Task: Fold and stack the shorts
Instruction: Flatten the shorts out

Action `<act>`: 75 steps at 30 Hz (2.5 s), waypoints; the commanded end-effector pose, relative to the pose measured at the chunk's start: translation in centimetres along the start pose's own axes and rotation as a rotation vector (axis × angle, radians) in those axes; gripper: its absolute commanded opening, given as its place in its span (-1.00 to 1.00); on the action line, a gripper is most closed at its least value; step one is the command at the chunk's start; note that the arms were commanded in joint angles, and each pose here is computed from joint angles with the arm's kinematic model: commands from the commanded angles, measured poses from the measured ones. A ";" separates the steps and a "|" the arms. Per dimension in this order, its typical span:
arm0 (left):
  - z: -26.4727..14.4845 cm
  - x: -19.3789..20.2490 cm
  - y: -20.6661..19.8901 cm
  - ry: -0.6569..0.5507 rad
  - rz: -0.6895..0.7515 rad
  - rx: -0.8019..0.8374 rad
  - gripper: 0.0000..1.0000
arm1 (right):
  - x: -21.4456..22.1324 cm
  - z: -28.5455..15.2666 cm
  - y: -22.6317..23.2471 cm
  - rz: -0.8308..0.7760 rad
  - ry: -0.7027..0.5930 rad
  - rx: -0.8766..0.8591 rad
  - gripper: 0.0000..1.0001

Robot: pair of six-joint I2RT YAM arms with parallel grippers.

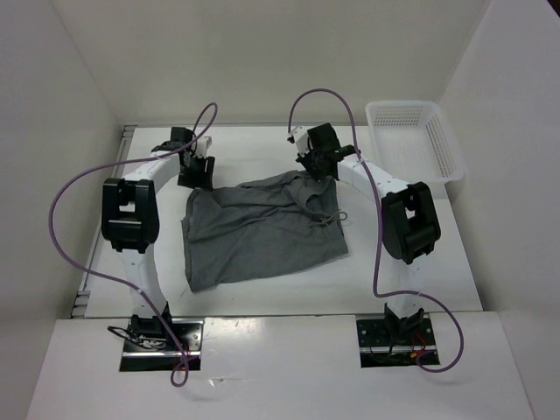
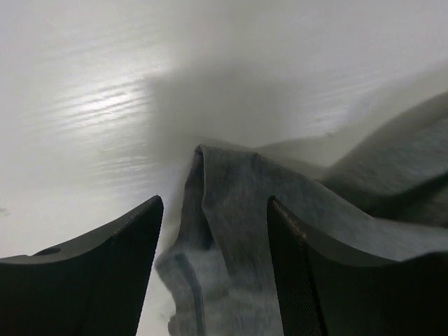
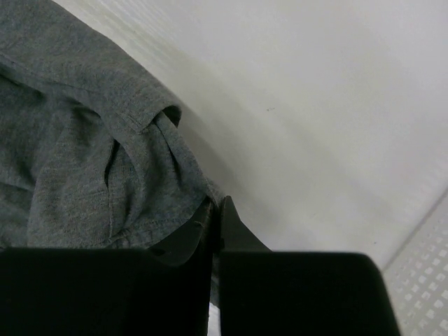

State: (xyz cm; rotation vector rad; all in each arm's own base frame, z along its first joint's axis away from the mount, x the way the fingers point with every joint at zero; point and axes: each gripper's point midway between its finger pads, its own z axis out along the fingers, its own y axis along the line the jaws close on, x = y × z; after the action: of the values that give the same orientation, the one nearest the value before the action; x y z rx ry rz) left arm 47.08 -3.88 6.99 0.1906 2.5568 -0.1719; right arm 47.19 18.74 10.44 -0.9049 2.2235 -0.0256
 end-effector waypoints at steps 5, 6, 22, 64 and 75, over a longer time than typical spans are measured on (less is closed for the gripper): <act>3.5 0.0 1.1 0.045 0.000 -0.035 0.39 | -1.1 -2.0 -0.5 -0.029 -0.039 0.025 -1.00; 4.1 0.9 0.9 0.066 -0.003 -0.018 0.39 | -1.1 -2.0 -0.5 -0.029 -0.039 0.025 -1.00; -4.6 -11.1 1.4 -0.265 0.010 0.056 -1.00 | -6.9 -4.1 -5.6 -0.020 -0.158 0.236 -1.00; -9.3 0.1 1.1 -0.083 -0.007 -0.101 0.82 | -0.9 -7.7 -3.0 0.367 -0.092 -0.002 0.93; -7.1 13.3 -1.8 0.230 -0.057 0.042 0.82 | 7.3 -4.2 2.7 0.322 0.034 -0.179 0.88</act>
State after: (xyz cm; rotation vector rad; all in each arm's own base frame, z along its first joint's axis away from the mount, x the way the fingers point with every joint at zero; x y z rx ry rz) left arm 31.79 -2.22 5.85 0.1486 2.7973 -0.1502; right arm 38.17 14.26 8.64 -0.5793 2.4649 0.2489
